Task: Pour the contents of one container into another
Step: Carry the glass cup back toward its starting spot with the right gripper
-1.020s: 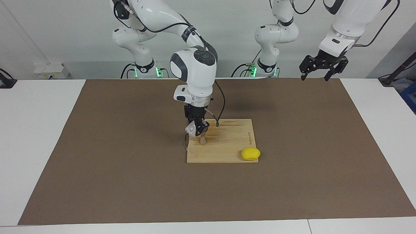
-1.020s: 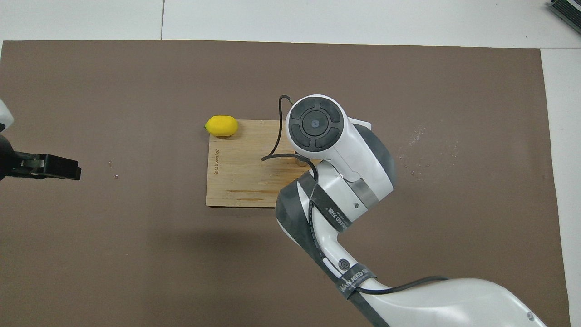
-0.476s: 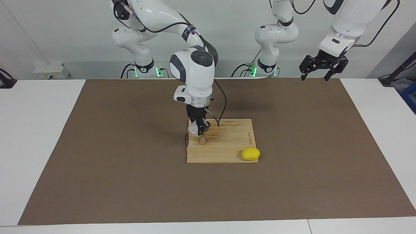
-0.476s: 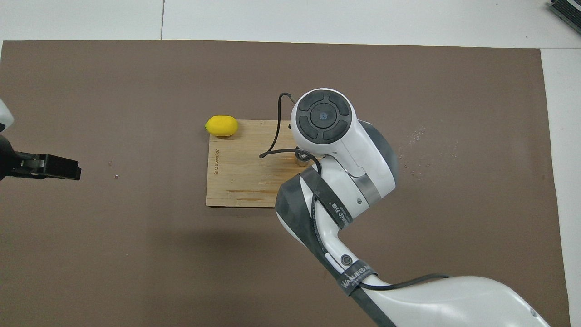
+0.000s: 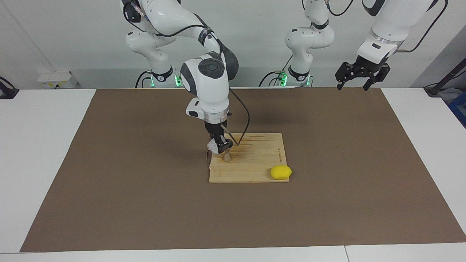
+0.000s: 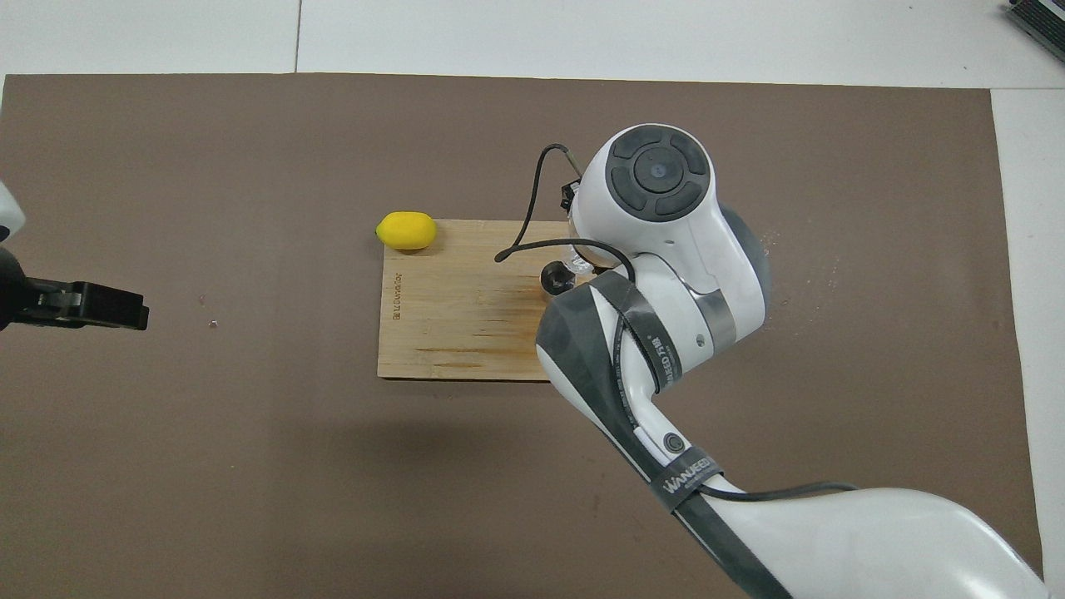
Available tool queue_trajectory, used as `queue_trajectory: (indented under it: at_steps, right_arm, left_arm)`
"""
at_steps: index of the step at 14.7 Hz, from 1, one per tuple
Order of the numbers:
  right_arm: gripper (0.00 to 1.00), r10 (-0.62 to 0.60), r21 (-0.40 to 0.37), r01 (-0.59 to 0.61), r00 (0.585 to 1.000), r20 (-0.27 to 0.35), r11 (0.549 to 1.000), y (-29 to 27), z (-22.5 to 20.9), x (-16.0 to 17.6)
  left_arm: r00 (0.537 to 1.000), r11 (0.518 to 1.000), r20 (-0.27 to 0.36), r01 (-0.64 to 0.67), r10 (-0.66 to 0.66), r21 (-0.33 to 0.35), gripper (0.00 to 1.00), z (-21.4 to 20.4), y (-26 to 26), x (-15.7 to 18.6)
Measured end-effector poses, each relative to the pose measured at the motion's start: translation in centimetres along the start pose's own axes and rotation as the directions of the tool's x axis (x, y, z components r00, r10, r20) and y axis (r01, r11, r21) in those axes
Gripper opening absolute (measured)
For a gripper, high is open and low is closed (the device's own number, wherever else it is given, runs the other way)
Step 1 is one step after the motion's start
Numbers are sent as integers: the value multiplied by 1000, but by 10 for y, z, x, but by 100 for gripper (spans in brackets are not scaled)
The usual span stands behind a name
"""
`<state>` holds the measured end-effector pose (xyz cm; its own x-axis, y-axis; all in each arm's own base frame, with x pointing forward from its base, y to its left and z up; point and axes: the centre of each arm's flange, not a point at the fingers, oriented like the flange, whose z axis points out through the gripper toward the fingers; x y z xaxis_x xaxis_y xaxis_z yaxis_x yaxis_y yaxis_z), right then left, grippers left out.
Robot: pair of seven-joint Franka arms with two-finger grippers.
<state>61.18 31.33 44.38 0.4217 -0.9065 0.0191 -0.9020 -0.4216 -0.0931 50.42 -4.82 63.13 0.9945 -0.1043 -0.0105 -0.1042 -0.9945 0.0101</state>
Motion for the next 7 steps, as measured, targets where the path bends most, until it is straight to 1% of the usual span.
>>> queue_trajectory:
  at_steps: [2,4,6,7]
  right_arm:
    - [51,31,1,-31,999,26,1000,-1,-1,11]
    - [51,74,-4,-74,993,91,997,-1,-1,20]
    - [51,95,-8,-94,983,155,995,-1,0,40]
    - [51,110,-12,-110,978,174,994,0,2,53]
  left_arm:
    - [1000,1000,0,0,0,0,100,0,0,0]
    - [1000,1000,0,0,0,0,100,0,0,0]
    - [1000,1000,0,0,0,0,100,0,0,0]
    - [1000,1000,0,0,0,0,100,0,0,0]
